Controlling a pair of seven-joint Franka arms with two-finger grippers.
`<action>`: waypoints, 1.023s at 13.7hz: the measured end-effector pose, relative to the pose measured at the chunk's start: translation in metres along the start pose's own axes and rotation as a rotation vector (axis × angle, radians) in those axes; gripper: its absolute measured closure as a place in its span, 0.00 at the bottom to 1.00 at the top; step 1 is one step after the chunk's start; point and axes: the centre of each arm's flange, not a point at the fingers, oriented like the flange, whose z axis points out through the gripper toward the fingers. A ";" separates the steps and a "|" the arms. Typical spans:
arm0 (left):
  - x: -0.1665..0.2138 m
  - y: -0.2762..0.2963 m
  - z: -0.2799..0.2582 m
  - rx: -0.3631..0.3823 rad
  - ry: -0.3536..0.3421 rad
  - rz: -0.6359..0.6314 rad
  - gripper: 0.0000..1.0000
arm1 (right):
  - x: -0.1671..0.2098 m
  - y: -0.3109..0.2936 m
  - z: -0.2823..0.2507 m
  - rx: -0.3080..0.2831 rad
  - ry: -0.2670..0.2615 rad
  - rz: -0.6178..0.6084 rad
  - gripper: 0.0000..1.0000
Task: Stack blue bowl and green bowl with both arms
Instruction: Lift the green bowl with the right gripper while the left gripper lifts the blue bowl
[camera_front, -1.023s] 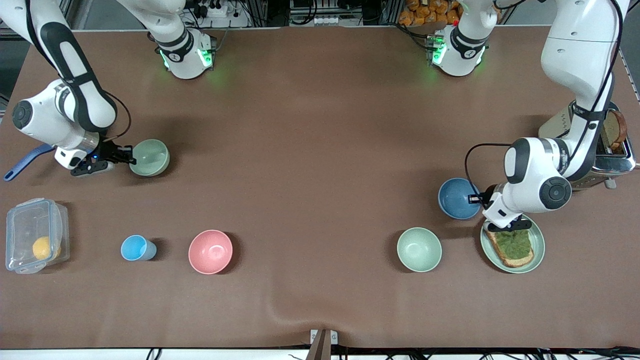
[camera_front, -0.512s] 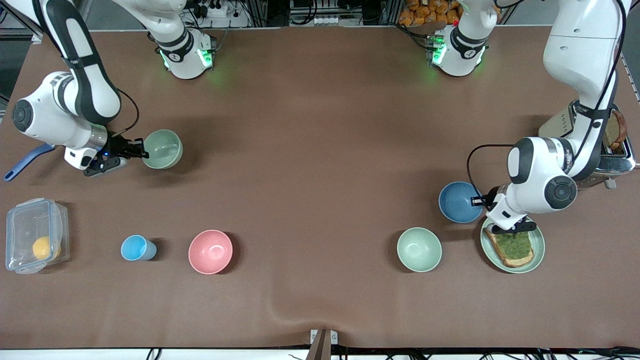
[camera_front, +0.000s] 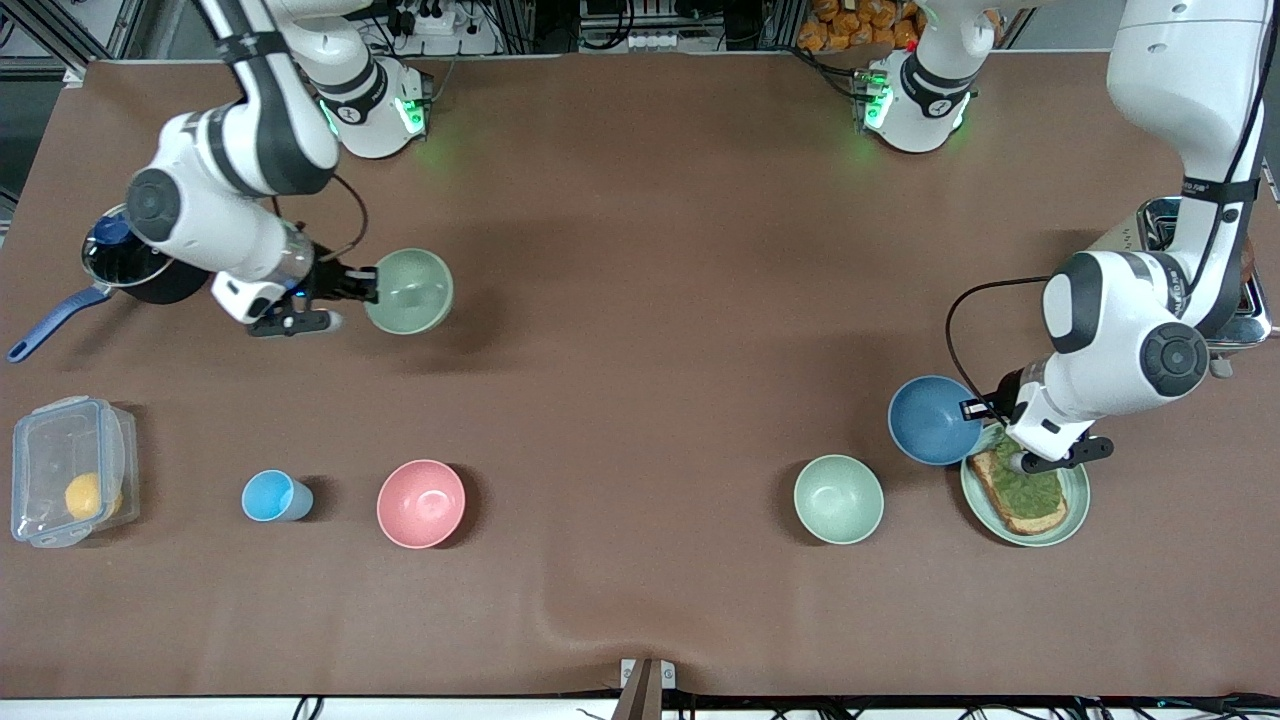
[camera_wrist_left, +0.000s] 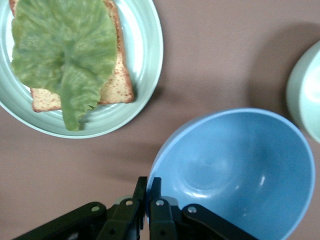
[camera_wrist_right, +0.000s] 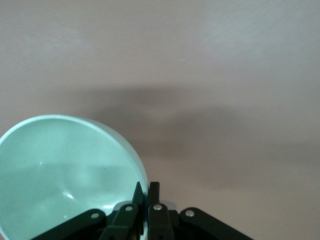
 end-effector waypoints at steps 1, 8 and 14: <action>0.000 0.000 -0.001 -0.009 0.000 -0.007 0.95 | -0.006 -0.025 0.004 -0.007 0.005 0.047 0.96; -0.004 0.004 -0.017 -0.119 -0.004 -0.079 0.95 | -0.053 -0.155 0.048 -0.016 0.059 0.355 0.96; -0.034 0.065 -0.017 -0.179 -0.056 -0.168 0.95 | -0.070 -0.230 0.100 -0.033 0.053 0.578 0.96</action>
